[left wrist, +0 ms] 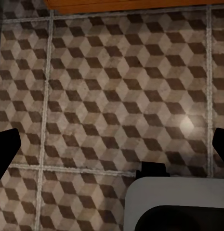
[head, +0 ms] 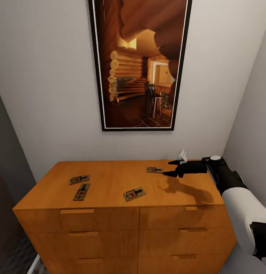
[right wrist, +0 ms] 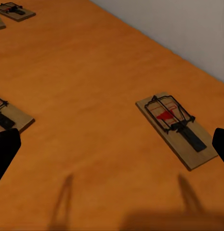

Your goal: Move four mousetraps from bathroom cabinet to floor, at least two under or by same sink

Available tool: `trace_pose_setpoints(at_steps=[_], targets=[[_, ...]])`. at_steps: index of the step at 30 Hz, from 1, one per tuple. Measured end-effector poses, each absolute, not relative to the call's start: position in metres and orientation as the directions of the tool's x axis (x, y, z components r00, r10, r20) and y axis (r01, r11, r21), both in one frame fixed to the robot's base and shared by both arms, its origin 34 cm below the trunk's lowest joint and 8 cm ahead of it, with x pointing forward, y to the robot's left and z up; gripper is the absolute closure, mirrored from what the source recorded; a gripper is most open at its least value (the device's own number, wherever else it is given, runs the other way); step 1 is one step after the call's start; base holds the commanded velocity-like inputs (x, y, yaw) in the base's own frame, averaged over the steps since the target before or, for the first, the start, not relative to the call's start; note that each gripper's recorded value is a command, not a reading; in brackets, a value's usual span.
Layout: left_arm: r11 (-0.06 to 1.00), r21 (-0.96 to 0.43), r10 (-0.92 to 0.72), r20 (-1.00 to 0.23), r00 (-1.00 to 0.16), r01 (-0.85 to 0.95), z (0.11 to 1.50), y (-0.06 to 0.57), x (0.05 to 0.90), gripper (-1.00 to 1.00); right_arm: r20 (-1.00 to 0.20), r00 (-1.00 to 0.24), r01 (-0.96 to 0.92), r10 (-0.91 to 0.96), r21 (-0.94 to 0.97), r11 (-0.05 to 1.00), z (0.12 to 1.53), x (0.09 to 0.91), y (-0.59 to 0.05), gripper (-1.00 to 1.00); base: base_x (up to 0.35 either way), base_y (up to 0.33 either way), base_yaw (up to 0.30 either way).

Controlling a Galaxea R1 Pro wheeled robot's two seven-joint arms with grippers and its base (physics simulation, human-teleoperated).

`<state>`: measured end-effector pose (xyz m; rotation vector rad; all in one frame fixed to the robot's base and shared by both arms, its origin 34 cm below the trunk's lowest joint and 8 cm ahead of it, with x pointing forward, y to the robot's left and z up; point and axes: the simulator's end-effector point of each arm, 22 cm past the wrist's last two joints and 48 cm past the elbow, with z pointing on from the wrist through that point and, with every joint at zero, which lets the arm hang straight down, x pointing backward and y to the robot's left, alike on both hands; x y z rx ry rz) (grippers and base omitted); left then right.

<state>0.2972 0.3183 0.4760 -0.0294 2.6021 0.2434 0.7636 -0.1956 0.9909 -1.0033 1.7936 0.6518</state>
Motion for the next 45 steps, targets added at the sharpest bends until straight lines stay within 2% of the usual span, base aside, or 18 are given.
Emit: trace_pose_setpoints(at_steps=[31,45], targets=[[0.984,0.167,0.025,-0.504,-0.864,-0.068,0.476,0.318,0.297,-1.00,-0.899,-0.220,-0.826,-0.378,-0.035,0.563,0.984,0.765,-0.244,-1.00,0.000,0.000,0.000],[0.984,0.167,0.025,-0.504,-0.864,-0.069,0.476,0.318,0.297,-1.00,-0.899,-0.216,-0.829,-0.381,-0.036,0.557,0.979,0.765,-0.243,-1.00,0.000,0.000,0.000]])
